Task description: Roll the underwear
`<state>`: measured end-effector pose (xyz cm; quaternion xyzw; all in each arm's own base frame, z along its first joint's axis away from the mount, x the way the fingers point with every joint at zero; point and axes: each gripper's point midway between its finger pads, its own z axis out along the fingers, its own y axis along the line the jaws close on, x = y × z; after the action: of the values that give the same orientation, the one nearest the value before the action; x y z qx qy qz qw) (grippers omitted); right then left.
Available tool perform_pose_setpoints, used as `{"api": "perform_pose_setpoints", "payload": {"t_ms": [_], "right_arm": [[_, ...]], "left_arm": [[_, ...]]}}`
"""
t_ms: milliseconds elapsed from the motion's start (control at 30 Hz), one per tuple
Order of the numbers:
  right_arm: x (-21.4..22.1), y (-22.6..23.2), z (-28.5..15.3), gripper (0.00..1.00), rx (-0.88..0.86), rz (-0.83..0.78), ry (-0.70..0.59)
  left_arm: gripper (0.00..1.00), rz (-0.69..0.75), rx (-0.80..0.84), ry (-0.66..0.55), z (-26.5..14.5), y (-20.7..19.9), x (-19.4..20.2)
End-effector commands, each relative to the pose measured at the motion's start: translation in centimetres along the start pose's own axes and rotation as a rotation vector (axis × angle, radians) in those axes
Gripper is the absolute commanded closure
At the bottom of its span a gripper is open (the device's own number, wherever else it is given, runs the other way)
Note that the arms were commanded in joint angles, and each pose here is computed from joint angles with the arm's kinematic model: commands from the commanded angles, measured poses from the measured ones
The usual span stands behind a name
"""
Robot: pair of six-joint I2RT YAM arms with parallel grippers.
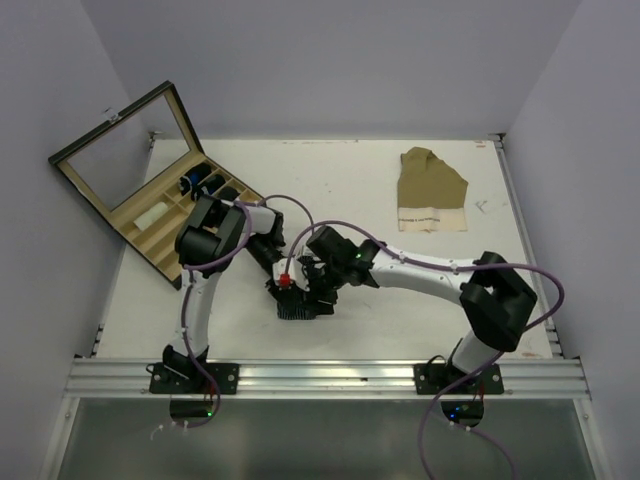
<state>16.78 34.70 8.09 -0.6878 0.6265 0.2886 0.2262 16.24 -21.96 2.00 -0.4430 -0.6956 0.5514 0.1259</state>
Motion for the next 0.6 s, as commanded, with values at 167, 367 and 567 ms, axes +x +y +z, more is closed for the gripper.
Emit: {"api": "perform_pose_setpoints", "payload": {"t_ms": [167, 367, 567], "right_arm": [[0.1, 1.3, 3.9, 0.41, -0.031, -0.079, 0.006], [0.5, -0.6, 5.4, 0.41, 0.056, -0.044, -0.005], [-0.2, -2.1, 4.7, 0.39, 0.166, -0.056, -0.050]], "left_arm": [[0.95, 0.152, -0.191, 0.223, -1.7, 7.3, 3.9], [0.90, 0.165, -0.209, 0.217, -1.8, 7.5, 3.8], [0.89, 0.168, -0.210, 0.215, -1.7, 7.4, 3.9]]}}
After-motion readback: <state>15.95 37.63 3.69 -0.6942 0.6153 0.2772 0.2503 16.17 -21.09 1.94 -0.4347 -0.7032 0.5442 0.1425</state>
